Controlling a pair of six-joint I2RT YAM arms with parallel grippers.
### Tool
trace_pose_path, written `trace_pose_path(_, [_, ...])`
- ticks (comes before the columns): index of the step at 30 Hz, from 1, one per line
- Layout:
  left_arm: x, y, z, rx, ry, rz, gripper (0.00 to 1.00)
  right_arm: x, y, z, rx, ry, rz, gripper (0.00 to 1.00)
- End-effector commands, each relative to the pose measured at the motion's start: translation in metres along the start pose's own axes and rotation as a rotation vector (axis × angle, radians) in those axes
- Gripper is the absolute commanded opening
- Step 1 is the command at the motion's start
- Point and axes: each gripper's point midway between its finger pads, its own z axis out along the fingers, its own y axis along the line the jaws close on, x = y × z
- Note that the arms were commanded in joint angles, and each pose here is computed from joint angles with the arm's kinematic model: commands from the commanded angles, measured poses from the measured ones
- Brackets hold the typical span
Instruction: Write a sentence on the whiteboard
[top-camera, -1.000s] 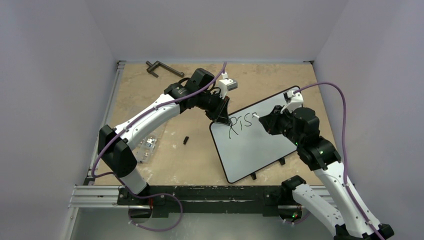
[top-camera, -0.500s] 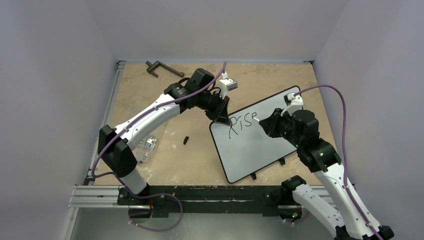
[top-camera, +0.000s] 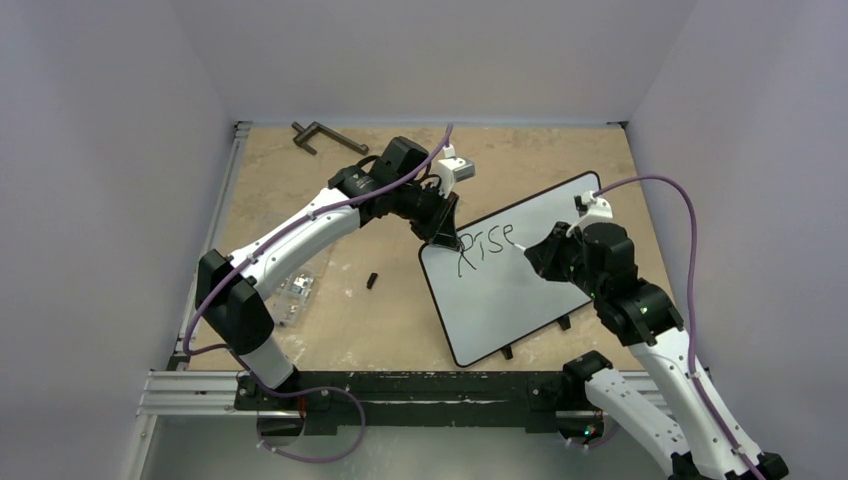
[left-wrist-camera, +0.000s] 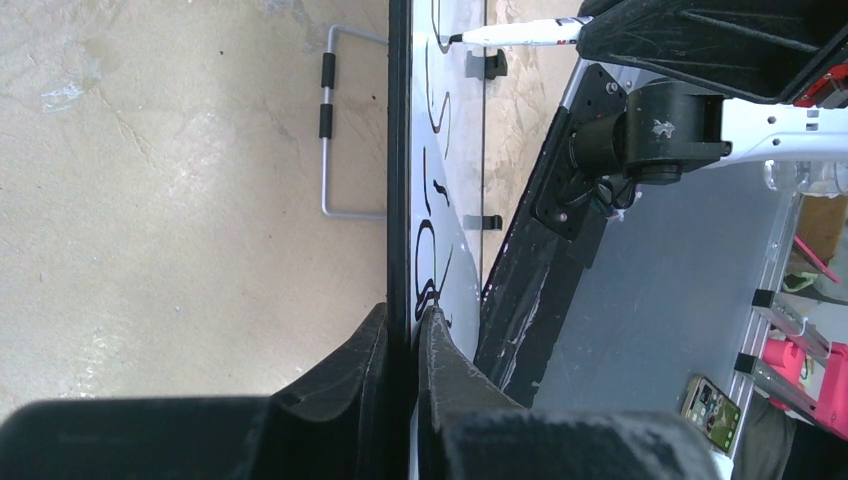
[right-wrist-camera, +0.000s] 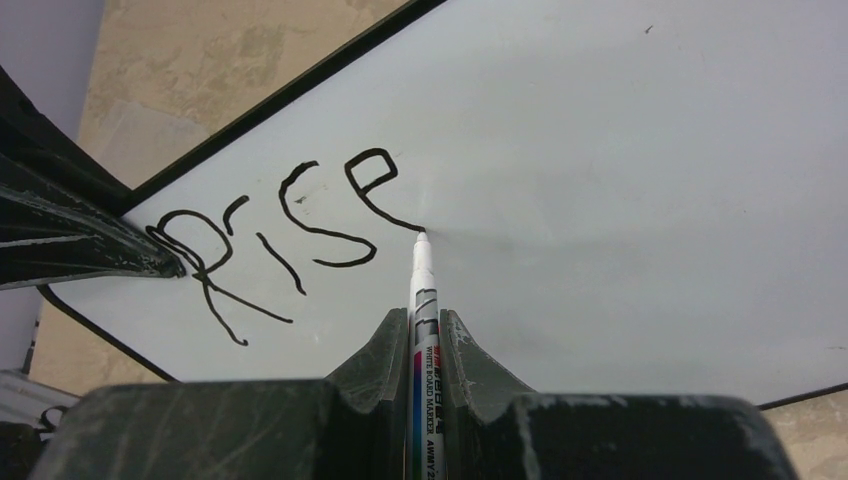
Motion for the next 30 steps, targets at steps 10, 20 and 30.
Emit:
trace_pose_path(10, [-0.026,0.007,-0.014,-0.079,-0.101,0.111,0.00,-0.020,-0.015,-0.003,0.115,-0.058,0.002,0.00])
trace_pose_path(20, [-0.027,0.003,-0.016,-0.066,-0.108,0.111,0.00,-0.033,-0.012,-0.001,0.123,-0.085,-0.010,0.00])
trace_pose_path(30, [-0.028,0.000,-0.017,-0.058,-0.114,0.112,0.00,-0.048,-0.003,-0.012,0.087,-0.129,-0.033,0.00])
